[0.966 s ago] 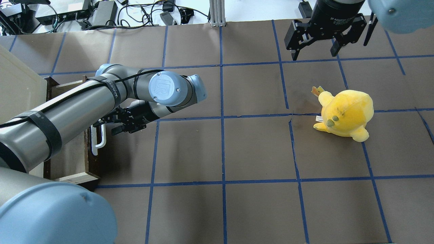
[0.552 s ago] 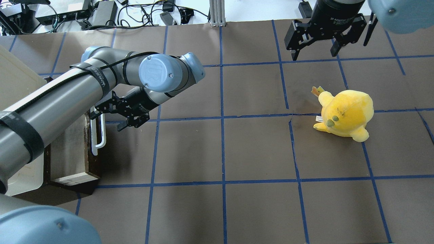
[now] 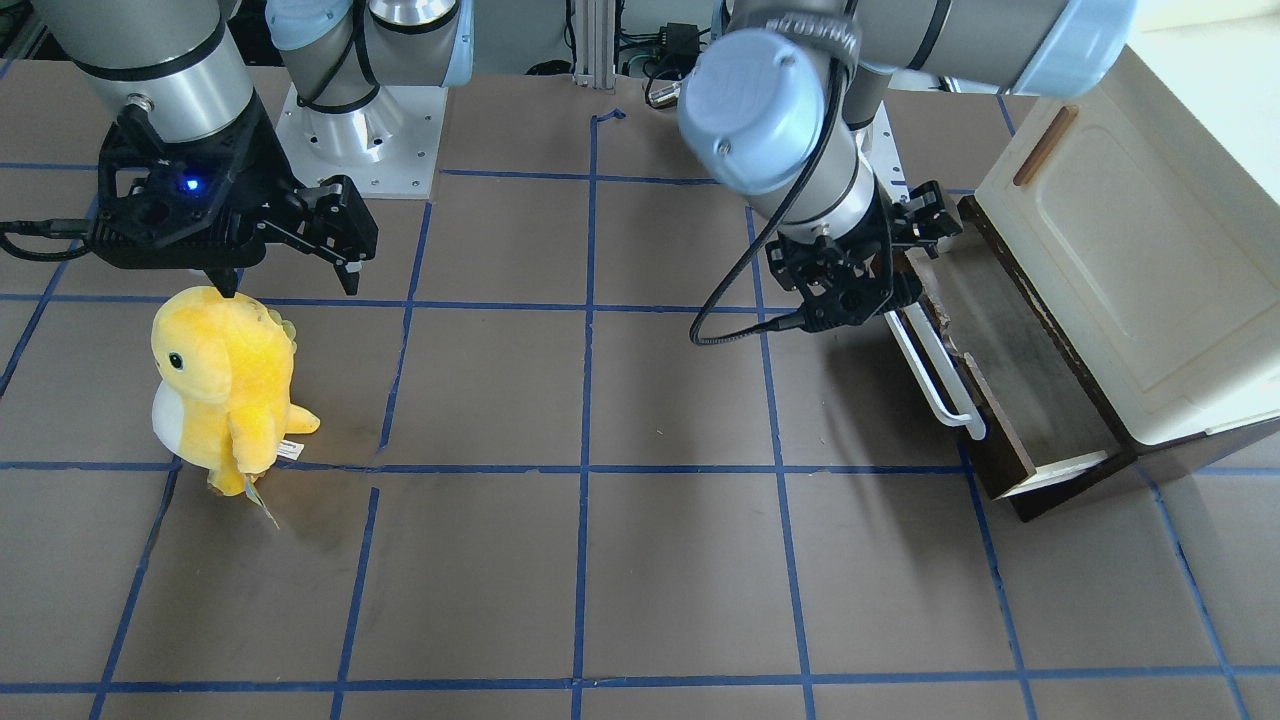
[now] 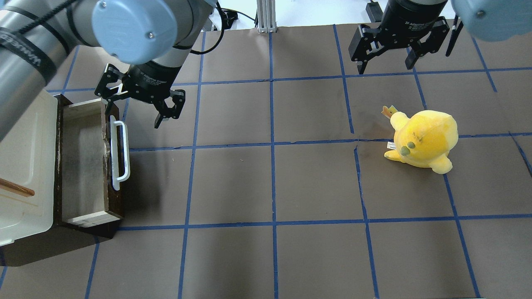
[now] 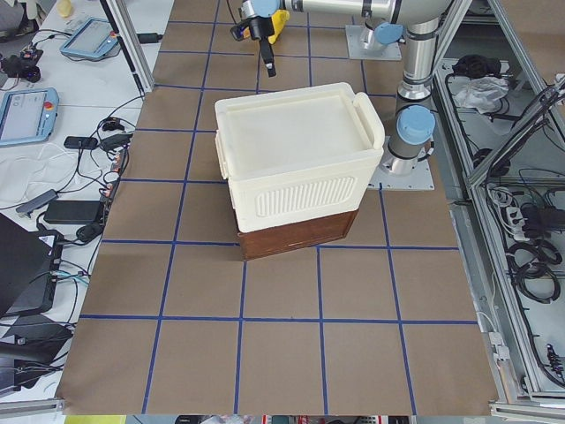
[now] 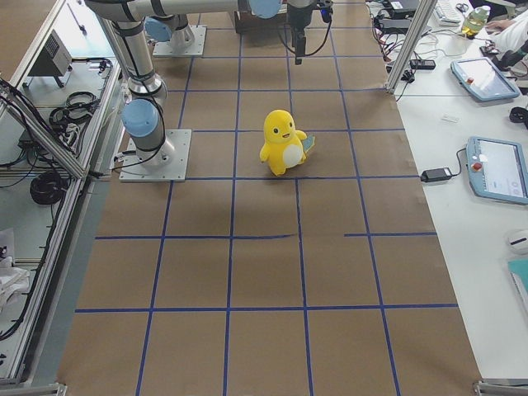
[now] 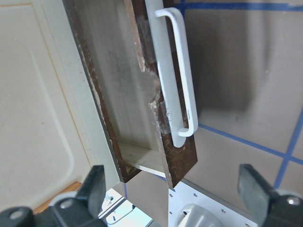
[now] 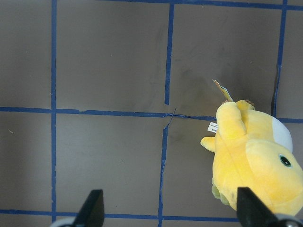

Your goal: Pull drawer sideways

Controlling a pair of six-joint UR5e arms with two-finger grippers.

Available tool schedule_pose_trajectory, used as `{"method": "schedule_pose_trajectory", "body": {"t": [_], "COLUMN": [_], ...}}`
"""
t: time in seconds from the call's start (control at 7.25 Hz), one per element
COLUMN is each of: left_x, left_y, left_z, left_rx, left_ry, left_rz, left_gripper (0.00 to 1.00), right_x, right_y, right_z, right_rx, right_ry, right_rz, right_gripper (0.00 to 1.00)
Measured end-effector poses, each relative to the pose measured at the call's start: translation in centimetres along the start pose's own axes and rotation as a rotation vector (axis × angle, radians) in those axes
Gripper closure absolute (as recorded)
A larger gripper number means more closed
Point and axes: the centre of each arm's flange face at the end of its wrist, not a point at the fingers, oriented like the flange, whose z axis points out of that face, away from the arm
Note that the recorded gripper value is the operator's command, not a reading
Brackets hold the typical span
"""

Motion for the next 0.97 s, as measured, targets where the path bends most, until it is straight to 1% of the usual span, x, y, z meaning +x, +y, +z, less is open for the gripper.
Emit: {"method": "schedule_pose_trajectory", "body": {"t": [0.14, 0.41, 0.55, 0.69, 0.83, 0.97], "left_x": [-1.6, -3.6, -4.7, -5.4, -5.5, -5.3], "left_y": [1.1, 2.9, 3.3, 3.7, 3.9, 4.1], "left_z": [-1.7, -3.2, -3.0, -2.7, -2.4, -2.2], "left_rx": [0.022, 0.033, 0.038, 0.067, 0.116, 0.152], "left_ry": [0.124, 0.327, 0.384, 0.431, 0.471, 0.494], "left_rz": [-0.002, 0.029, 0.062, 0.09, 0.092, 0.077], "left_gripper": [0.0, 0.0, 0.0, 0.0, 0.0, 0.0], "right_x": [0.0, 0.0, 0.0, 0.0, 0.0, 0.0], "right_y": [0.0, 0.0, 0.0, 0.0, 0.0, 0.0], "right_z": [0.0, 0.0, 0.0, 0.0, 0.0, 0.0], "right_rx": [0.0, 0.0, 0.0, 0.0, 0.0, 0.0], "right_ry": [0.0, 0.0, 0.0, 0.0, 0.0, 0.0], "right_rz": [0.0, 0.001, 0.001, 0.001, 0.001, 0.001], "right_gripper": [0.0, 0.0, 0.0, 0.0, 0.0, 0.0]}}
